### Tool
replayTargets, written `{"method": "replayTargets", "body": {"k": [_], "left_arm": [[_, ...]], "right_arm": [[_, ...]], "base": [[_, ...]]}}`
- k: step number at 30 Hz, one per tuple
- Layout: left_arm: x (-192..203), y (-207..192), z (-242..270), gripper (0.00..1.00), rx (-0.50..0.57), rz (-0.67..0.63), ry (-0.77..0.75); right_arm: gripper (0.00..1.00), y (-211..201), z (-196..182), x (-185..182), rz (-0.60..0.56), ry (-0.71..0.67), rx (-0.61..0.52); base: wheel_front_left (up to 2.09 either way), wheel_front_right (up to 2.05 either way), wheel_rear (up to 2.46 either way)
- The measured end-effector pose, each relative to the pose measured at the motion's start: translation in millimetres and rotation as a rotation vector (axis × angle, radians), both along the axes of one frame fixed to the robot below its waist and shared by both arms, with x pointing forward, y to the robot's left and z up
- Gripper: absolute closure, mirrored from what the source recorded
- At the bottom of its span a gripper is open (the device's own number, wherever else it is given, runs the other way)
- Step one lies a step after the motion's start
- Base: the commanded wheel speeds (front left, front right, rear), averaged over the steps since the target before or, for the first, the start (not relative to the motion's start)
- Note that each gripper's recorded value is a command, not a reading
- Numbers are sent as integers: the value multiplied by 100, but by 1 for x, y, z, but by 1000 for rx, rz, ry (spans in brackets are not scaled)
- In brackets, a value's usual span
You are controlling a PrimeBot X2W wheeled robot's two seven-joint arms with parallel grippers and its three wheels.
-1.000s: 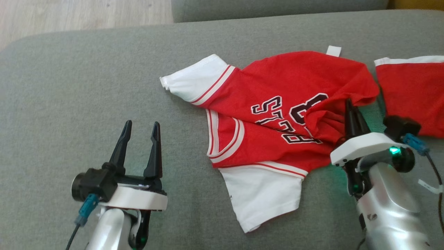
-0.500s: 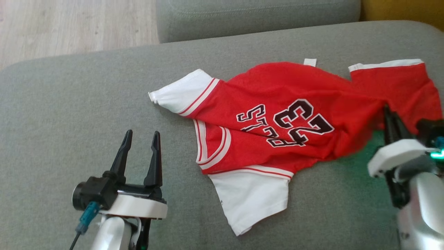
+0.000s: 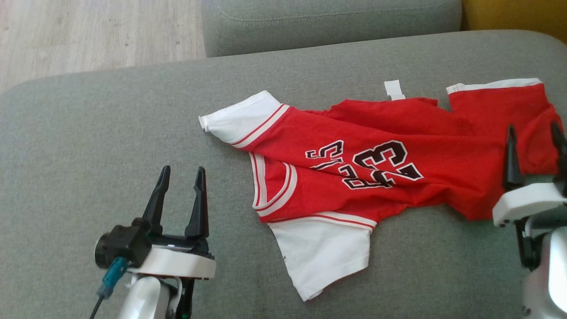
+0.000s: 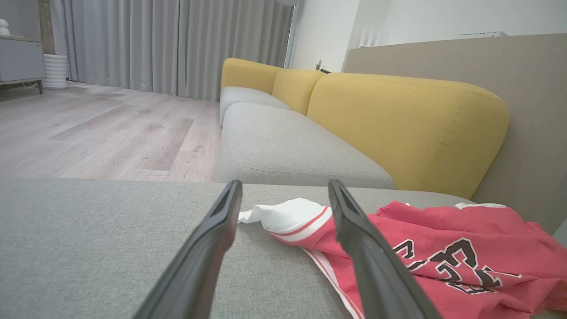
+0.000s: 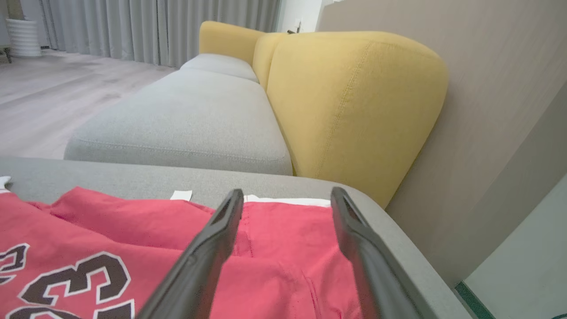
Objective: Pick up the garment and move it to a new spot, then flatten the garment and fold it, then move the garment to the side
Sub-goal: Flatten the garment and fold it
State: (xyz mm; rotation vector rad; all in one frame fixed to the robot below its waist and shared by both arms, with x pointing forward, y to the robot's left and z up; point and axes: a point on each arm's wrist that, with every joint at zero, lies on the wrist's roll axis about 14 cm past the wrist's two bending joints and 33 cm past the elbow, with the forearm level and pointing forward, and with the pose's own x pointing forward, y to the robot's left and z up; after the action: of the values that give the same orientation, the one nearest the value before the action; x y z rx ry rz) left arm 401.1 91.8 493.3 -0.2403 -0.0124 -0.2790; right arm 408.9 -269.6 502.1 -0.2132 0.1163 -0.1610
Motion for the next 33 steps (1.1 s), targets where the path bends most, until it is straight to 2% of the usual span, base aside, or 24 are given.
{"method": "replayTargets", "body": {"k": [6,12,16,20,22,26,33], "left_arm": [[1,2,-4,0,0,5,10],[10,-8,-9,0,28,-34,16],[32,-18,-7,0,70,-89,-4],[63,-31,-15,0,159,-180,55],[73,-46,-28,0,237,-269,129],[72,-75,-61,0,351,-456,281],[84,-76,-106,0,571,-633,450]], "right_arm": [[0,28,20,7,78,-132,39],[0,56,-6,-11,138,-113,186],[0,59,-20,-20,133,-88,235],[0,53,-29,-22,112,-68,243],[0,50,-34,-22,99,-56,245],[0,37,-38,-20,60,-58,256],[0,21,-56,-24,1,-18,264]], "base": [[0,0,0],[0,0,0],[0,0,0],[0,0,0],[0,0,0],[0,0,0],[0,0,0]]}}
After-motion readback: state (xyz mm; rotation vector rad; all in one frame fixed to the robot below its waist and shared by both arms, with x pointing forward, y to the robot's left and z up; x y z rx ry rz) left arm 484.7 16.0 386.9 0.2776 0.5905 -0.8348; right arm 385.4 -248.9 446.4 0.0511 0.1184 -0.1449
